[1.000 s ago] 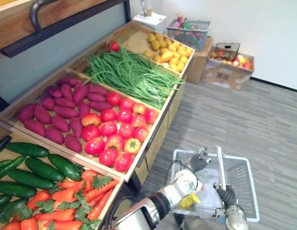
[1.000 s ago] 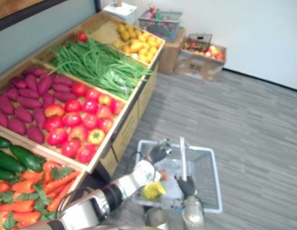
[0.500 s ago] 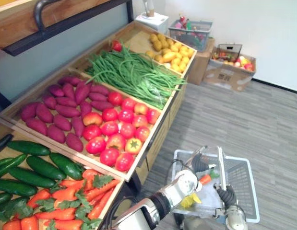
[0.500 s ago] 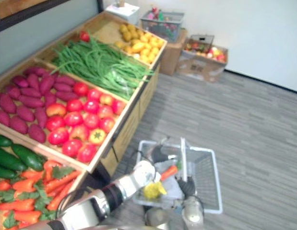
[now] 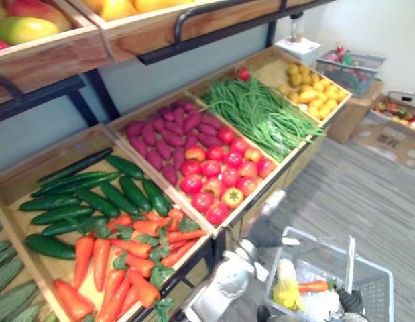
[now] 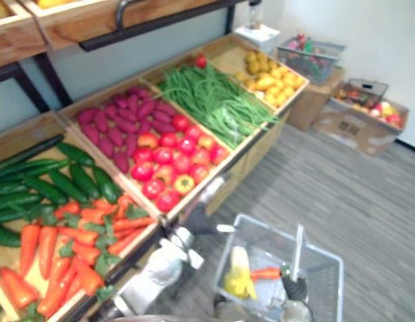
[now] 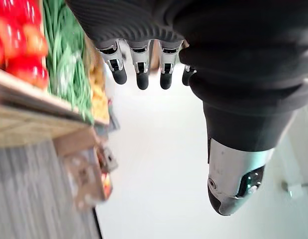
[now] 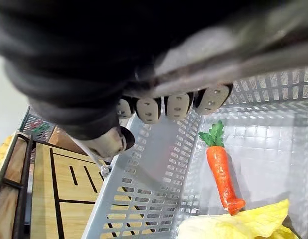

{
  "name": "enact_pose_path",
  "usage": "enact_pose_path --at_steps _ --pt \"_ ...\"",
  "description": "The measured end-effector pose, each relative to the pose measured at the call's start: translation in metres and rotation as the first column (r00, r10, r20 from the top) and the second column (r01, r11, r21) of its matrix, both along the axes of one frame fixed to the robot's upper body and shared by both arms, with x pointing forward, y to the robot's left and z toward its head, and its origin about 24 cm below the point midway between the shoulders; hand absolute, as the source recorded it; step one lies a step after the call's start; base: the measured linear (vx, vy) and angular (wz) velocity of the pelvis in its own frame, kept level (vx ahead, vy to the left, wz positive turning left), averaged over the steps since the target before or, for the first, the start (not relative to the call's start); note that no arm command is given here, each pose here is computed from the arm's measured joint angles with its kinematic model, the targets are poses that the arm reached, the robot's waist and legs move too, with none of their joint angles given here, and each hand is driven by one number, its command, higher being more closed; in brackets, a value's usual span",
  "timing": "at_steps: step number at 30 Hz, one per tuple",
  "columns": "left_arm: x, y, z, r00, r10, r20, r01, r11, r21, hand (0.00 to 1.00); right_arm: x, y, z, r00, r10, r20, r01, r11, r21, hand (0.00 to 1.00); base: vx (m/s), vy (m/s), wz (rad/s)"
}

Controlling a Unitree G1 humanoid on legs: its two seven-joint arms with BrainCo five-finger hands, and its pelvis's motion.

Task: Pick vegetable in the basket

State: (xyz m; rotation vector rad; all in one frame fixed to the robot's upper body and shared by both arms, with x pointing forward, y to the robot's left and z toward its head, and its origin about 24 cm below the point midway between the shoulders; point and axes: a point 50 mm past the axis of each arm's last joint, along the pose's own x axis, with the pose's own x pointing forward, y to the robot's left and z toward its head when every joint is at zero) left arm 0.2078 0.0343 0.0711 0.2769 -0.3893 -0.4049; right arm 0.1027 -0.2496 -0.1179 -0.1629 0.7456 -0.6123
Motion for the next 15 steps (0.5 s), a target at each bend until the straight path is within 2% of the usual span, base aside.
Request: enact_pose_path --at_steps 3,6,15 --pt "0.0 0.04 0.01 0.982 0.176 0.064 -0.175 0.984 -0.019 0.0 -0.014 -0.004 -0.008 0.998 -0.04 -0.057 0.041 0.999 0.013 1.0 -0.07 0.015 0.38" --pt "-0.007 0.066 0.019 0.944 0.31 0.116 -0.309 0.951 -0.029 0.0 -0.025 -0.005 -0.015 0.992 -0.061 -0.107 0.064 0.998 0.028 1.0 -0.03 0.015 0.45" --pt "-0.03 0.12 0.026 0.813 0.567 0.137 -0.563 0.824 -0.068 0.0 -0.037 -0.01 -0.024 0.982 -0.057 -0.182 0.068 0.996 0.053 1.0 -0.03 -0.004 0.34"
